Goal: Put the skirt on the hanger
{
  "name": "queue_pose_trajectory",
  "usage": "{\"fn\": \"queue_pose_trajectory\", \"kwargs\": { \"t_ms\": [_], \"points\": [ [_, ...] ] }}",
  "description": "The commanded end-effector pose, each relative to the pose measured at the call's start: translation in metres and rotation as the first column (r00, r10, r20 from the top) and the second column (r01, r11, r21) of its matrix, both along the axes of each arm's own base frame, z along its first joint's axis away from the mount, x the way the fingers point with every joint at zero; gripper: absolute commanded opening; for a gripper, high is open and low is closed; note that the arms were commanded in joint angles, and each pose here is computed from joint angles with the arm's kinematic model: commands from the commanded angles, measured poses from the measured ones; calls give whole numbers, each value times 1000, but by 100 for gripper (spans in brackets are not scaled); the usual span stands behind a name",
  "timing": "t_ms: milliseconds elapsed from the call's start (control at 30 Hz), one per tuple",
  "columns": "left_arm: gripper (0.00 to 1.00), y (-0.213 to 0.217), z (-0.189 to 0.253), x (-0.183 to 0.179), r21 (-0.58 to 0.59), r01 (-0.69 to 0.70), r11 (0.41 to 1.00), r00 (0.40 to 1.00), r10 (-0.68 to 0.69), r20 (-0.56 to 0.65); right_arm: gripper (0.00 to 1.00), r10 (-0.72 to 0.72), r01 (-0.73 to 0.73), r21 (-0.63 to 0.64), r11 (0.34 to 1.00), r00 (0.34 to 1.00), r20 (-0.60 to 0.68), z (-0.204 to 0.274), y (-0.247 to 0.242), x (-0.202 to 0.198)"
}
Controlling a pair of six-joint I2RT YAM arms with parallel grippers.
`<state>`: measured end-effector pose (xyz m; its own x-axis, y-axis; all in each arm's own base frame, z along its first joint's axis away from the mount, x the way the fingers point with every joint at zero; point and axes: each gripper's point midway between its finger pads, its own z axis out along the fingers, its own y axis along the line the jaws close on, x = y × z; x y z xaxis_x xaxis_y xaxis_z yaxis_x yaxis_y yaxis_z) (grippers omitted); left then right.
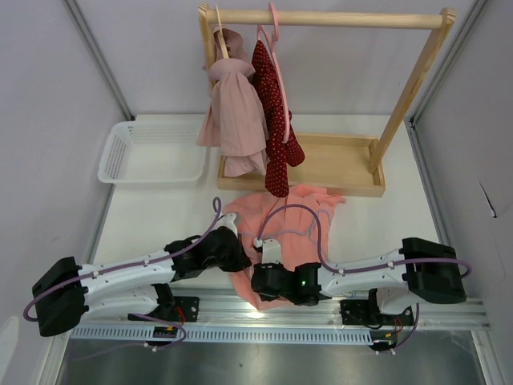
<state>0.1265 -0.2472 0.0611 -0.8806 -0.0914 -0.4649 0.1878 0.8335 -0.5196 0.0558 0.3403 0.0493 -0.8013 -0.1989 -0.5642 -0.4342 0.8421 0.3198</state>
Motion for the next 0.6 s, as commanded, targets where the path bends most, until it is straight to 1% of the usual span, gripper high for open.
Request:
{"fn": "queue_pose_trajectory", "kwargs": {
  "t_ms": [0, 200, 333, 567],
  "points": [
    [0, -1, 6, 2, -46, -13, 999, 1000, 14, 4, 26, -2, 1, 56, 998, 1000, 20, 4, 14, 1],
    [0, 1, 17, 5, -104, -22, 994, 1000, 24, 17, 22, 17, -18, 38, 999, 1000, 12, -16, 18, -3],
    [0, 2, 21, 8, -114, -23, 993, 999, 26, 23, 19, 9, -9, 6, 1000, 1000, 9, -30, 17, -3],
    [0, 9, 17, 11, -124, -57, 991, 998, 58, 6, 18, -41, 41, -32, 999, 999, 17, -45, 2, 5]
  ]
}}
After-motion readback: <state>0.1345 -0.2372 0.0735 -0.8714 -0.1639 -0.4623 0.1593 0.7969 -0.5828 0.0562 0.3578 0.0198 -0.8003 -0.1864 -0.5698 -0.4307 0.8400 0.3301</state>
